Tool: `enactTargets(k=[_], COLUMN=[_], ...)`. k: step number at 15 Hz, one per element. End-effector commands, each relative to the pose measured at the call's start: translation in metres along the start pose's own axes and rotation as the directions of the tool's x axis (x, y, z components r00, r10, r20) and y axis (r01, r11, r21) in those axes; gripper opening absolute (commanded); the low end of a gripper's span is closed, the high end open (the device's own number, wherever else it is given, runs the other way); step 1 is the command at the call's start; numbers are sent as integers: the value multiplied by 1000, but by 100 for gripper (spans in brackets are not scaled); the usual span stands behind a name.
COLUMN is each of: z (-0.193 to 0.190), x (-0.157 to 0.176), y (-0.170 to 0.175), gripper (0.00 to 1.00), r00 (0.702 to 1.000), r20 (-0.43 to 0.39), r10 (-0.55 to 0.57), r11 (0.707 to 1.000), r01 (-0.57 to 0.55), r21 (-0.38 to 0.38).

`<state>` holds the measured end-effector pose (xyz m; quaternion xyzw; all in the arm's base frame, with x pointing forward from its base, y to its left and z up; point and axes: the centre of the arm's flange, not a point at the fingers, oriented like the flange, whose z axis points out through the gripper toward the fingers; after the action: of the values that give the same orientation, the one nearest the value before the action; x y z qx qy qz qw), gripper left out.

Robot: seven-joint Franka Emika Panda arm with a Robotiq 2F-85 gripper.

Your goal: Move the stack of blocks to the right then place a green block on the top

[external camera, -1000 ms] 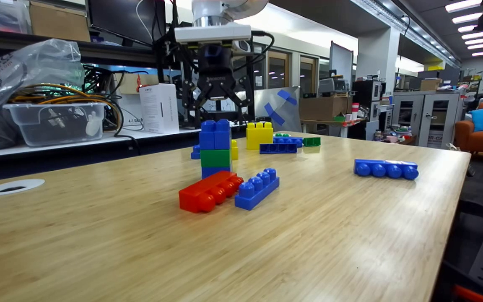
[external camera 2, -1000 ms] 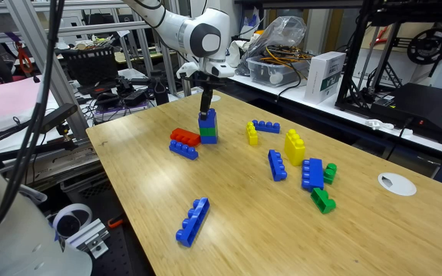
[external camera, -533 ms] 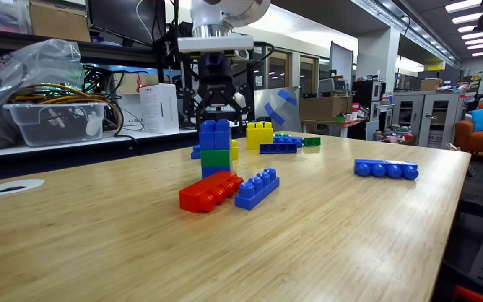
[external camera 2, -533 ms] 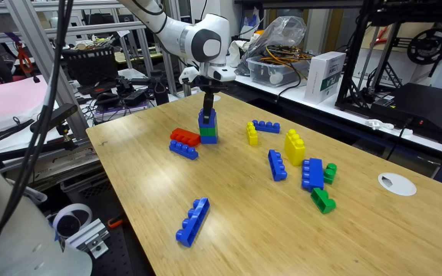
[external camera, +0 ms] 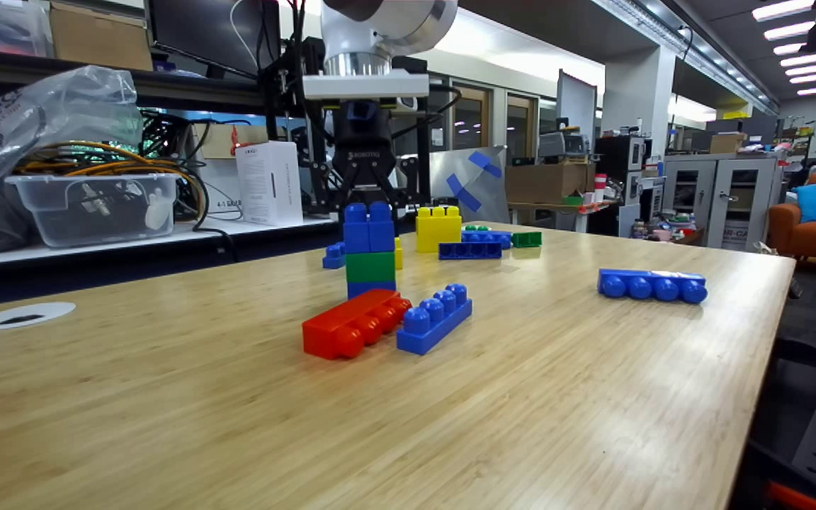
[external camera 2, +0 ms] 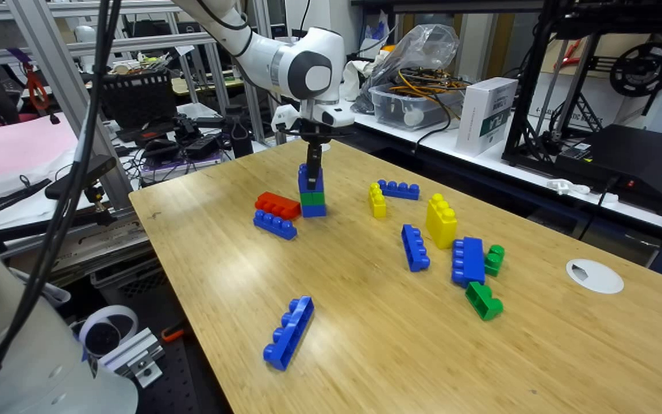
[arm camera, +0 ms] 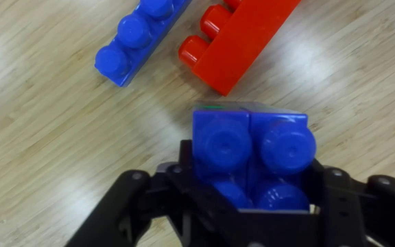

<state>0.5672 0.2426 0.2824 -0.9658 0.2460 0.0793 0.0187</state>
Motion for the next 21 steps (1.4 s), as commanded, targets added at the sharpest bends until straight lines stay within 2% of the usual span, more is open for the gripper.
enactTargets(k=[1, 5, 11, 21], z=[1, -3, -16, -33], x=[1, 8, 18, 37], y=[5, 22, 66, 167], gripper=[44, 44, 44, 44], r00=[999, 998, 997, 997], r20=[-43, -55, -69, -72], r10=[-29, -24, -18, 35], r11=[1000, 1000, 1000, 995], r01=[29, 24, 19, -28], r21=[-7, -3, 23, 92])
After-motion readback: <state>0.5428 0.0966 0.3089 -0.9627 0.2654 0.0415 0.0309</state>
